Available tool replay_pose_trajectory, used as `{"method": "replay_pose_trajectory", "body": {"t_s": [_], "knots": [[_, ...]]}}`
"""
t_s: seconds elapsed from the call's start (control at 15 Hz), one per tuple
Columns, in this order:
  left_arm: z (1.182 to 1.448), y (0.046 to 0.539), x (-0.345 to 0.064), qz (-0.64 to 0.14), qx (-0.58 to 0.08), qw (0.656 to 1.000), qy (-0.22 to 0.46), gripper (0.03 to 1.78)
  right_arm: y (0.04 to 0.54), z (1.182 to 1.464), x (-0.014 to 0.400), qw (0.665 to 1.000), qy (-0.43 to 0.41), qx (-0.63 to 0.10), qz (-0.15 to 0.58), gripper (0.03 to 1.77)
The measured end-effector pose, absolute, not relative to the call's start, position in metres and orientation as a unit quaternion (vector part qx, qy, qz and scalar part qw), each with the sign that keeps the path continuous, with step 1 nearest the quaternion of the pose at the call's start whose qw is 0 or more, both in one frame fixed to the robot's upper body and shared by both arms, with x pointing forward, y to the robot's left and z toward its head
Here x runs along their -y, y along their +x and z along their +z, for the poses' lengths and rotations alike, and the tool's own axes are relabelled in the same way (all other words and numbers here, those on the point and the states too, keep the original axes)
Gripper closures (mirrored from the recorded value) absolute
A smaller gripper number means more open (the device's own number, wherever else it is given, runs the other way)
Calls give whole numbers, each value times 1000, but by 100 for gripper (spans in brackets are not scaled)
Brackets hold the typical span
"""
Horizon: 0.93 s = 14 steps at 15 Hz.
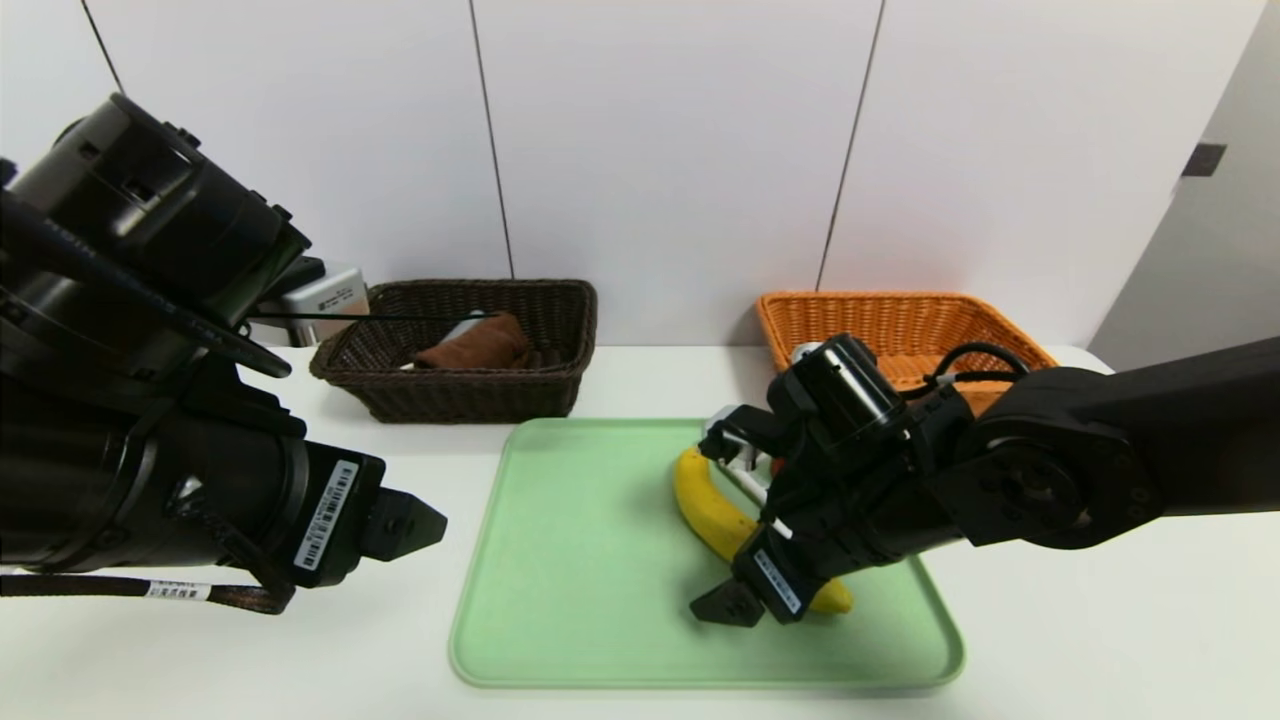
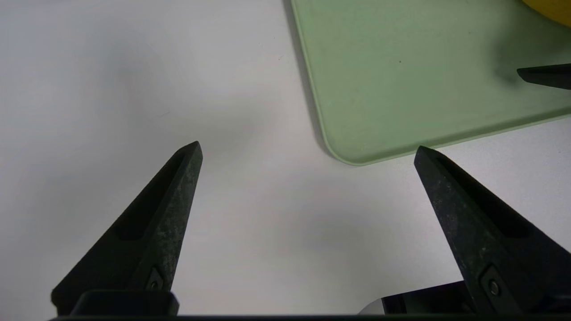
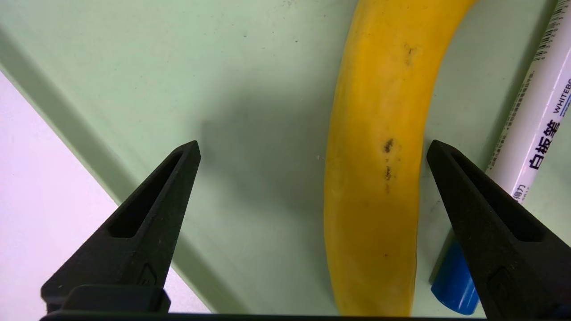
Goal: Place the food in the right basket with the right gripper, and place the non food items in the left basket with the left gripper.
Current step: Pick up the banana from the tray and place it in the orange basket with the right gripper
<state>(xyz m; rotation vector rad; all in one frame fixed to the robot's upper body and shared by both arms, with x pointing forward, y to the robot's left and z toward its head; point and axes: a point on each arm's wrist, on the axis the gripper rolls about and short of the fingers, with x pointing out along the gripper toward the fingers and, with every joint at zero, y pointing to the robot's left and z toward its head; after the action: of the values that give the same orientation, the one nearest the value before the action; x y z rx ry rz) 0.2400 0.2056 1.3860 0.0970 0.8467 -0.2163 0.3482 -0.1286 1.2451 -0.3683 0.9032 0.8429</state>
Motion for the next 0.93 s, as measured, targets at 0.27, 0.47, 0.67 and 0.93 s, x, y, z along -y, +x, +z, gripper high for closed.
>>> {"method": "replay_pose_trajectory", "body": {"t_s": [0.27,0.47,0.67,0.93], "knots": [[1386,240,-206,-105,-409,905,46,12,348,1245,129,799,-173,-421,392,5],[1387,239,-206,-105,-409,905,46,12,349,1244,129,799,-172,-422,392,59],[1386,239,-206,-105,-409,905,46,12,349,1243,129,802,-180,-423,381,95],[1387,239,-207,-105,-408,906,46,12,347,1243,129,802,-184,-423,379,130]]}}
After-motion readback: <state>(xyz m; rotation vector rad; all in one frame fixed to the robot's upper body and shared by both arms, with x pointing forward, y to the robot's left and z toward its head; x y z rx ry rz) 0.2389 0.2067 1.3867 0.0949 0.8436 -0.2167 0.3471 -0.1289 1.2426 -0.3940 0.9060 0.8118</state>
